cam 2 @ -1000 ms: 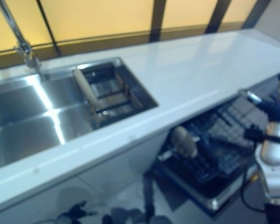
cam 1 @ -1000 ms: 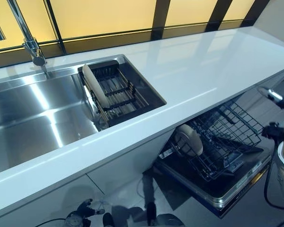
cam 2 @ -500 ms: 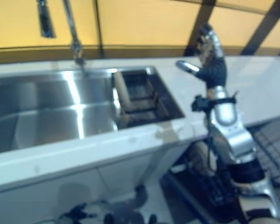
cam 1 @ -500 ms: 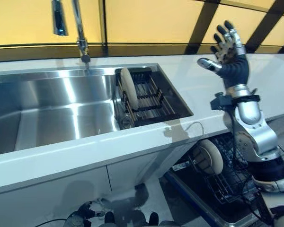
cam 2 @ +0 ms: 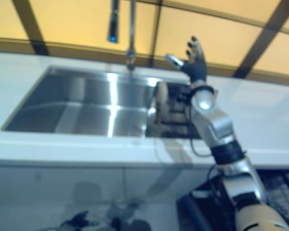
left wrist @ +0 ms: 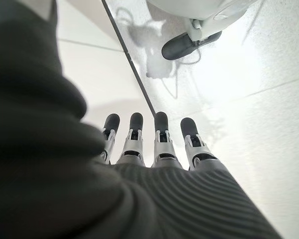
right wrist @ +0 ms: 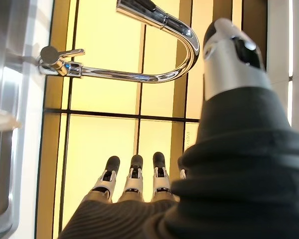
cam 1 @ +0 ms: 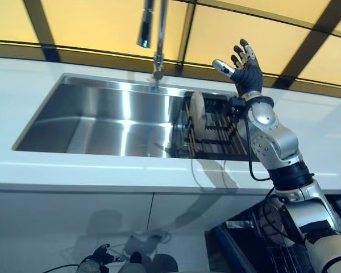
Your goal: Take plates into dishwasher
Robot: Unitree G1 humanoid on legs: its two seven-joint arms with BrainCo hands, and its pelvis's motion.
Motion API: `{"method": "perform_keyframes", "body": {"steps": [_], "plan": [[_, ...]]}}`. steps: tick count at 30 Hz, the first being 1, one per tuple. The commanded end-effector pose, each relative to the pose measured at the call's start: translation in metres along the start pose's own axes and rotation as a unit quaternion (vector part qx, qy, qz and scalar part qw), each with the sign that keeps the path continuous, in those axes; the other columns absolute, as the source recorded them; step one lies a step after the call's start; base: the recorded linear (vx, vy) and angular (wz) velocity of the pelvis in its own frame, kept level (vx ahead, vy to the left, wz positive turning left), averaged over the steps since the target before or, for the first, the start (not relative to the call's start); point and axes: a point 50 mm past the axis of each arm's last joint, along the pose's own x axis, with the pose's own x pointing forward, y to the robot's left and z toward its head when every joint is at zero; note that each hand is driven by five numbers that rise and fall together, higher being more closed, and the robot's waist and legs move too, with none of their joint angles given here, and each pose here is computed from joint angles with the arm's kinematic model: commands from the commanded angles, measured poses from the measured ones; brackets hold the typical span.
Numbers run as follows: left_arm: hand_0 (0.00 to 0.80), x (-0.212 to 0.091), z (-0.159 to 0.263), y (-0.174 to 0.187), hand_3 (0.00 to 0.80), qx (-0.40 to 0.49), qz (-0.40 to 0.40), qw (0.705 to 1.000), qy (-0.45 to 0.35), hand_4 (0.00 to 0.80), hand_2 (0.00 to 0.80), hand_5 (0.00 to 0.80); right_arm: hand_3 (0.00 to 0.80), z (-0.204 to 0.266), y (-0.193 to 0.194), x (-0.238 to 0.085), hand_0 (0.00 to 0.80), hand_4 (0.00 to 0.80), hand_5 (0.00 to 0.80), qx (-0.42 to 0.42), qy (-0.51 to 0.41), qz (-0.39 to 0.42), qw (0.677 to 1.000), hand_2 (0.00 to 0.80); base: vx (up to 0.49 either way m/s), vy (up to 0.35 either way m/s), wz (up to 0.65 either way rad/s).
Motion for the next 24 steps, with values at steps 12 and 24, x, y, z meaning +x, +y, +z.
{"method": "perform_keyframes", "body": {"steps": [12, 24], "plan": [[0.0, 0.003, 0.015, -0.005, 0.0, 0.027, -0.007, 1.0, -0.015, 0.0, 0.0, 0.0, 0.0, 0.034, 0.008, 0.027, 0.0, 0.0, 0.0, 0.002, -0.022, -0.069, 0.997, 0.0, 0.011, -0.003, 0.22], [0.0, 0.002, 0.014, -0.004, 0.0, 0.032, -0.006, 0.999, -0.013, 0.0, 0.0, 0.0, 0.0, 0.071, -0.028, 0.043, 0.0, 0.0, 0.0, -0.111, -0.097, -0.165, 0.975, 0.0, 0.004, 0.0, 0.03]]}}
